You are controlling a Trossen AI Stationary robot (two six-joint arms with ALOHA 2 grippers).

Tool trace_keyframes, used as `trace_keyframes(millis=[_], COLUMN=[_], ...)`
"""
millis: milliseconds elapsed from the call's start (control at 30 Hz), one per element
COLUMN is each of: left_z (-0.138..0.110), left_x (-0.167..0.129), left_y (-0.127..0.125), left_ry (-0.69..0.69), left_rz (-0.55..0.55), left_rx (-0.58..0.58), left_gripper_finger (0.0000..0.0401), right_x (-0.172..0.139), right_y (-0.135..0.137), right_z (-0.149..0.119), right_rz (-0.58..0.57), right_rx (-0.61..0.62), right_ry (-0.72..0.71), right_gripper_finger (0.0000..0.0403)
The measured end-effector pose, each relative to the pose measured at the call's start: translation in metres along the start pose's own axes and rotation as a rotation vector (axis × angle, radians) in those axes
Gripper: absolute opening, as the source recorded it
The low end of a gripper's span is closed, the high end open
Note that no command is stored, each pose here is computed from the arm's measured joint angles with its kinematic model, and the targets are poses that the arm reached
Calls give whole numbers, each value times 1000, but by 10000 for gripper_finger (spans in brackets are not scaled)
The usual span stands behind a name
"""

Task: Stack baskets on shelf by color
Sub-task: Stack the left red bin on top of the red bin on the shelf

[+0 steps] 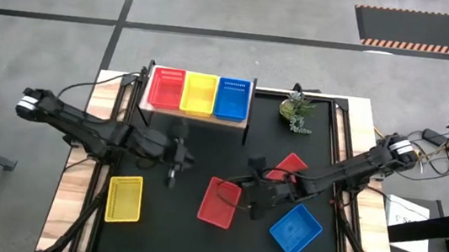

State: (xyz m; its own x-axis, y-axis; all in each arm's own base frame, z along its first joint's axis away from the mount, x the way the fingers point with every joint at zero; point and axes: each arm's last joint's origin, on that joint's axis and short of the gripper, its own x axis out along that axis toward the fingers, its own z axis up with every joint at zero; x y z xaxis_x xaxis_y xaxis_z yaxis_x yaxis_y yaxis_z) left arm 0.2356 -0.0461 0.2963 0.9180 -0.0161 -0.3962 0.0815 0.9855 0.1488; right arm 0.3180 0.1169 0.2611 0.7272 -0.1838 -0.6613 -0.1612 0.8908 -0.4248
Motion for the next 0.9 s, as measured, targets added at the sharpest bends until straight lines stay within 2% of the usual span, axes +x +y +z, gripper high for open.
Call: trace_keyframes(millis=[100,267,400,567,800,900], left_z=[-9,-15,-12,-2,-4,-5], left_x=[19,49,66,72,66,60], left_y=[-13,-36,-46,-53,-73,-92], left_ry=[63,143,173,162,285,306], left_rz=[-103,-234,-279,-327,-354,-386], left_rx=[-27,0,10,1,-273,-329], left_gripper_finger=[4,4,4,4,4,4], right_x=[-3,-4,-3,-2,10,10], right_y=[1,3,-1,-9,-36,-42], right_z=[-11,-30,-46,-66,-86,-88], right_rz=[21,9,49,101,73,59], right_rx=[41,60,88,81,89,92], right_ry=[-60,-231,-409,-611,-652,-650], right_gripper_finger=[8,8,8,8,8,8])
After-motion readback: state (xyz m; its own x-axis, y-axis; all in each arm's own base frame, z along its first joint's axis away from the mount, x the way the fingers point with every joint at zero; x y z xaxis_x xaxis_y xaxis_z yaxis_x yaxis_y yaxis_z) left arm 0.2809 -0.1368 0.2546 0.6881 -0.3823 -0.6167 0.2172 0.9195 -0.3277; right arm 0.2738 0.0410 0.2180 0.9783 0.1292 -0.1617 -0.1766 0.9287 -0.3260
